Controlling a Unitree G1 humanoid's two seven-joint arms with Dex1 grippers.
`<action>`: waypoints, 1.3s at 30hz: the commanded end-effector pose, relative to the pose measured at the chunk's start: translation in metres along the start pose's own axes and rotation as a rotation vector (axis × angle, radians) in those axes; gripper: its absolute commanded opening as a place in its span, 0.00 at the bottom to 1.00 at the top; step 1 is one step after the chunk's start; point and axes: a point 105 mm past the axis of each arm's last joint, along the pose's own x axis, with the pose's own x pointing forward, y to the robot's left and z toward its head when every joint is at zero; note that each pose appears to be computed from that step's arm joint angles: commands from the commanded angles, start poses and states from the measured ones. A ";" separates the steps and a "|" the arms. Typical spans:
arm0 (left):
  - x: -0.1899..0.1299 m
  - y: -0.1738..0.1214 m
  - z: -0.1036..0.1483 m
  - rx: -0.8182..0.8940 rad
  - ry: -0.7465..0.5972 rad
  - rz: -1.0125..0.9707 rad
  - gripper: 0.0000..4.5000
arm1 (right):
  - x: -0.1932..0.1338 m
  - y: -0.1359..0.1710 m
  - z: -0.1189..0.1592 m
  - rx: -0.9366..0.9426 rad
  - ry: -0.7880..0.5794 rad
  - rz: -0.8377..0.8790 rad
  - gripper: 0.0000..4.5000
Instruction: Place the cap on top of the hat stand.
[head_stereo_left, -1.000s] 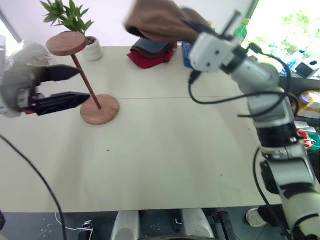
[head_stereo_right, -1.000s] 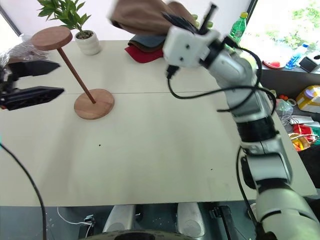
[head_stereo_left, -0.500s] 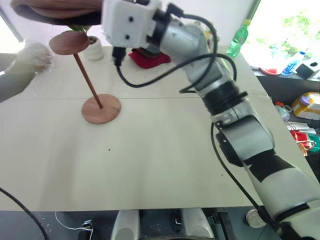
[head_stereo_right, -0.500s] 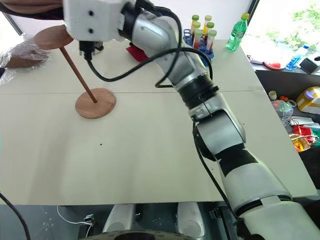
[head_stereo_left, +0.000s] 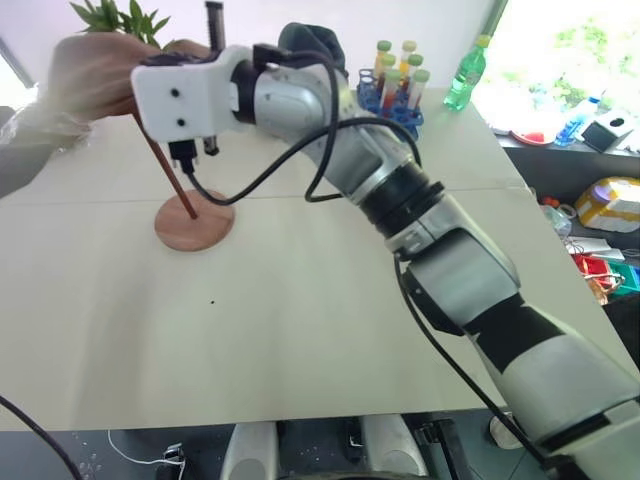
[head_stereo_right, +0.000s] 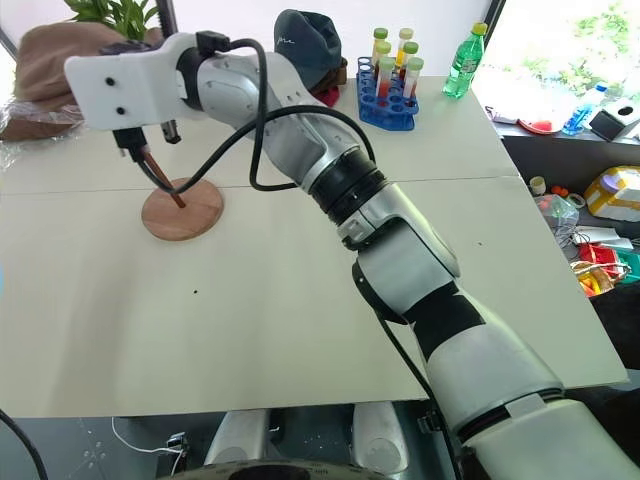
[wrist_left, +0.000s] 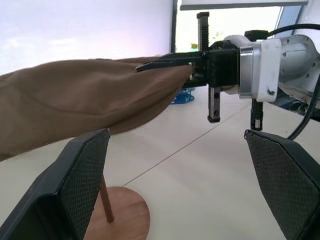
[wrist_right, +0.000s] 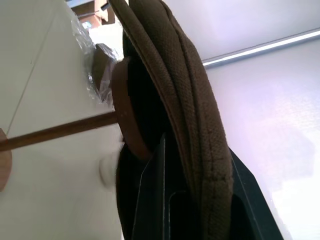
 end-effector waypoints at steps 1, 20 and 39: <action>-0.002 0.001 0.009 0.051 -0.006 0.006 1.00 | 0.000 -0.010 0.025 -0.026 -0.090 -0.022 0.01; 0.010 -0.002 0.004 0.058 0.036 -0.070 1.00 | -0.008 0.040 0.023 0.068 -0.120 0.091 0.61; 0.036 -0.024 -0.008 0.241 0.168 -0.204 1.00 | -0.201 0.028 -0.047 0.808 -0.082 0.313 0.61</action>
